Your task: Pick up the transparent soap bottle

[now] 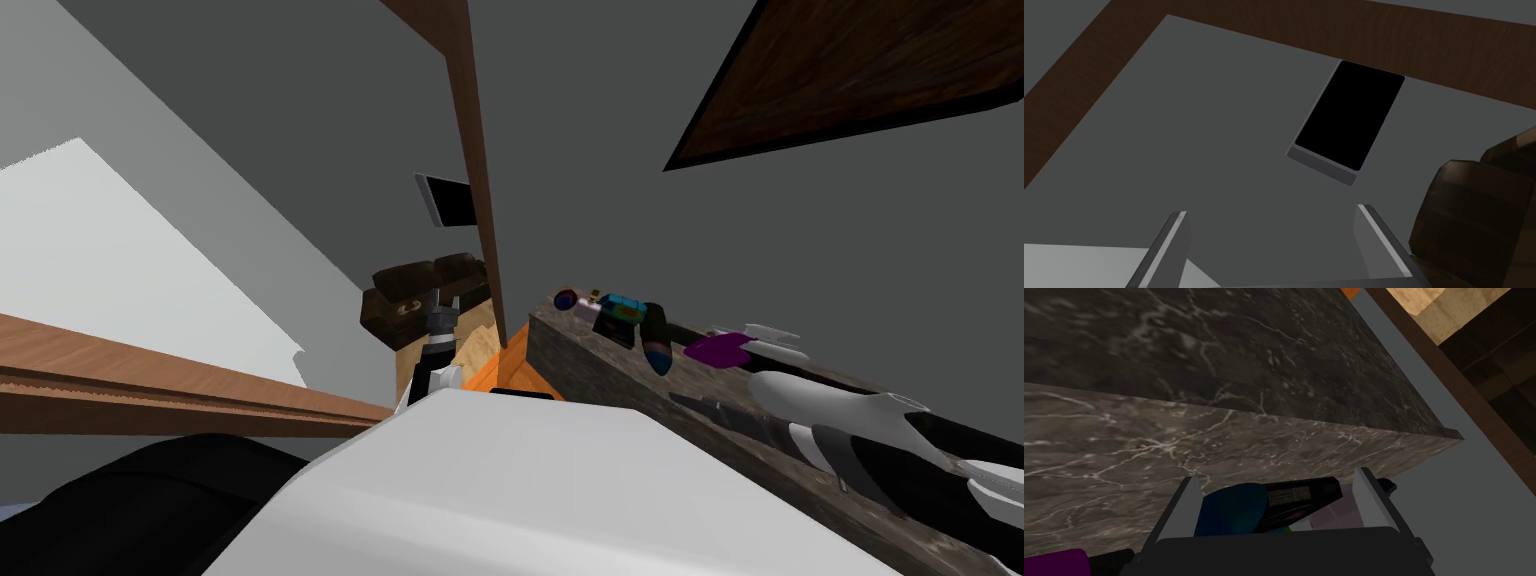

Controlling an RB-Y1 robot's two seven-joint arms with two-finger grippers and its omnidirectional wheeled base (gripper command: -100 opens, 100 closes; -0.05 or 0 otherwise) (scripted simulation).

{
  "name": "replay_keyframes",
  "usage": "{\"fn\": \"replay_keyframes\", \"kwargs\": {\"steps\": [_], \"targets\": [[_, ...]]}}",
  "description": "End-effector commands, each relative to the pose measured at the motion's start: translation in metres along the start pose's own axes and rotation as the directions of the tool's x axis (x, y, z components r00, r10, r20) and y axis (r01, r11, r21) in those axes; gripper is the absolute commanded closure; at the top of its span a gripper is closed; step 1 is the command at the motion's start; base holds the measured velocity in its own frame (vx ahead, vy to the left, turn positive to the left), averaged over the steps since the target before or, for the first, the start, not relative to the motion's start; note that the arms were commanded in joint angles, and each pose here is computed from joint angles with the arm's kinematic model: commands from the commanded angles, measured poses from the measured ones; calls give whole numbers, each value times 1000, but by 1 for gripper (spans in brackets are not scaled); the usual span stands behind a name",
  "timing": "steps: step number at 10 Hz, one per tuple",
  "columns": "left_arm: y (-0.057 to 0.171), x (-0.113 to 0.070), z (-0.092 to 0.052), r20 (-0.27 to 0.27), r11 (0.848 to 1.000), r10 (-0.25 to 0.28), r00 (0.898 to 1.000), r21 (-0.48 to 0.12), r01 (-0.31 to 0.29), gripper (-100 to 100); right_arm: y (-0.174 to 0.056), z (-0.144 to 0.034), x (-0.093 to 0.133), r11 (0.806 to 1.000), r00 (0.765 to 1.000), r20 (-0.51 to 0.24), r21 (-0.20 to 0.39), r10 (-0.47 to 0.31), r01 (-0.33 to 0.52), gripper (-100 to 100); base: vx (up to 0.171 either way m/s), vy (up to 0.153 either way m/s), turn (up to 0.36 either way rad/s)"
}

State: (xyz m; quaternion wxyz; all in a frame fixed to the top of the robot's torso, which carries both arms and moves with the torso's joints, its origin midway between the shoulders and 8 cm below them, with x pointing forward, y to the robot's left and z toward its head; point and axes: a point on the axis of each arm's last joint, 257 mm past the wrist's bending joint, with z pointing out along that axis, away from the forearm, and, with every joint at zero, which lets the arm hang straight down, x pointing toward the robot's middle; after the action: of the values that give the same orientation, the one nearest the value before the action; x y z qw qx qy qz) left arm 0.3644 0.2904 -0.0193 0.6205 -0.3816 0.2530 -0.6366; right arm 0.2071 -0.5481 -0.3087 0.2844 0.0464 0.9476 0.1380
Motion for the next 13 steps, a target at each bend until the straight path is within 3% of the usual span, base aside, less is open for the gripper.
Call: {"fn": "replay_keyframes", "kwargs": {"steps": [1,6,13], "targets": [[0,0,0,0,1000,0,1000,0,0,0,-6,-7,-4,999,999,-35,17,-37,37,-100,-20,-68,96],[0,0,0,0,1000,0,1000,0,0,0,-27,-23,-13,988,981,-140,60,-136,146,-100,-13,-50,115],[0,0,0,0,1000,0,1000,0,0,0,-43,-41,-39,942,908,-298,70,-294,328,-100,7,-44,140]]}}
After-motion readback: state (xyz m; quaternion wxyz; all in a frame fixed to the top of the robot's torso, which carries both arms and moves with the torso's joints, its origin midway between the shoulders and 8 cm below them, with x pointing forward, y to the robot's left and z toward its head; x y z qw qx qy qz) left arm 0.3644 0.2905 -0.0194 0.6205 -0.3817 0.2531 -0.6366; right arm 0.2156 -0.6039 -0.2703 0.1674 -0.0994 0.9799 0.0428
